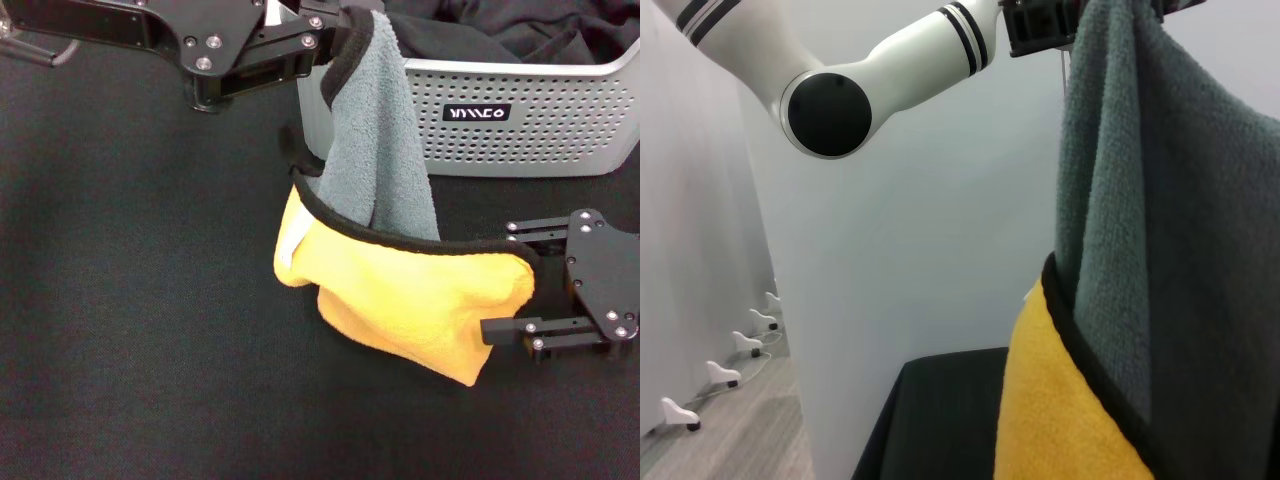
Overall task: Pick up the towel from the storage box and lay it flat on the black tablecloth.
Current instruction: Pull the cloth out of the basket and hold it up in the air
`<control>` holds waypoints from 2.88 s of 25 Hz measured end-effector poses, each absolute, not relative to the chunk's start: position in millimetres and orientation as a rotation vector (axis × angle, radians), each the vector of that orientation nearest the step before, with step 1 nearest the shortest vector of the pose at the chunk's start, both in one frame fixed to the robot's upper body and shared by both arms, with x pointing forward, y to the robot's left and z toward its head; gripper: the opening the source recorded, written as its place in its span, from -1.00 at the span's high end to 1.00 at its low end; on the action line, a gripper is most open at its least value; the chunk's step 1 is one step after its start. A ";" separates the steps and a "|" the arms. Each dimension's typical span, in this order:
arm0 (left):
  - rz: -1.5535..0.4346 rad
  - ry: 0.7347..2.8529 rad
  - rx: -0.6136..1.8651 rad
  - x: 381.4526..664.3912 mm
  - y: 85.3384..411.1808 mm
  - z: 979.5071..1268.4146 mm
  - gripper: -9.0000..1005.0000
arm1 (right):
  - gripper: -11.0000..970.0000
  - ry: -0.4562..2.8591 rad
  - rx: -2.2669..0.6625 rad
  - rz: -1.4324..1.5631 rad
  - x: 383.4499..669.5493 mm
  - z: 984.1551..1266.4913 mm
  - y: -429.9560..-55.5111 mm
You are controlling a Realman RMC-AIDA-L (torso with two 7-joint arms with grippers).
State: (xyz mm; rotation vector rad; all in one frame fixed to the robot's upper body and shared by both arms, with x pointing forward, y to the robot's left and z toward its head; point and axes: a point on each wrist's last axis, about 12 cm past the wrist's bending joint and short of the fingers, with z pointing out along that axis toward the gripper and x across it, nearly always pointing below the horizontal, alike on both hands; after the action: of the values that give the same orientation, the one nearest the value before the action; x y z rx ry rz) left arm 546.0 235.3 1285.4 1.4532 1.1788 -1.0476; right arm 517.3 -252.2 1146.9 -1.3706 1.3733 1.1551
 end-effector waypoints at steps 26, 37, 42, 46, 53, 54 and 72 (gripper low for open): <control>-1.033 1.189 1.458 546.9 237.2 1283.0 0.96 | 0.29 1.403 -1.378 1.086 510.2 1151.1 -270.0; -1.036 1.193 1.453 546.8 238.0 1281.6 0.96 | 0.30 1.439 -1.355 1.067 502.1 1147.6 -281.2; -1.040 1.192 1.452 546.3 237.4 1280.8 0.96 | 0.30 1.446 -1.344 1.057 500.0 1147.5 -286.4; -1.044 1.193 1.448 545.4 237.7 1279.6 0.96 | 0.37 1.434 -1.343 1.053 499.9 1147.0 -285.1; -1.047 1.191 1.444 543.4 239.7 1277.6 0.96 | 0.50 1.435 -1.307 1.032 503.9 1147.3 -286.4; -1.047 1.192 1.445 543.2 239.8 1277.4 0.96 | 0.51 1.438 -1.296 1.026 504.5 1148.3 -288.4; -1.118 1.112 1.508 533.1 235.5 1280.2 0.96 | 0.27 1.460 -1.203 1.023 511.7 1146.9 -295.7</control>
State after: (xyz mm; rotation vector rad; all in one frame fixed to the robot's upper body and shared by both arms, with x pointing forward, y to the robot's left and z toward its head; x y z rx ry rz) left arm 533.1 235.5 1280.2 1.5085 1.1116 -1.1178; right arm 511.7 -295.7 1146.9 -1.2033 1.4605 1.0225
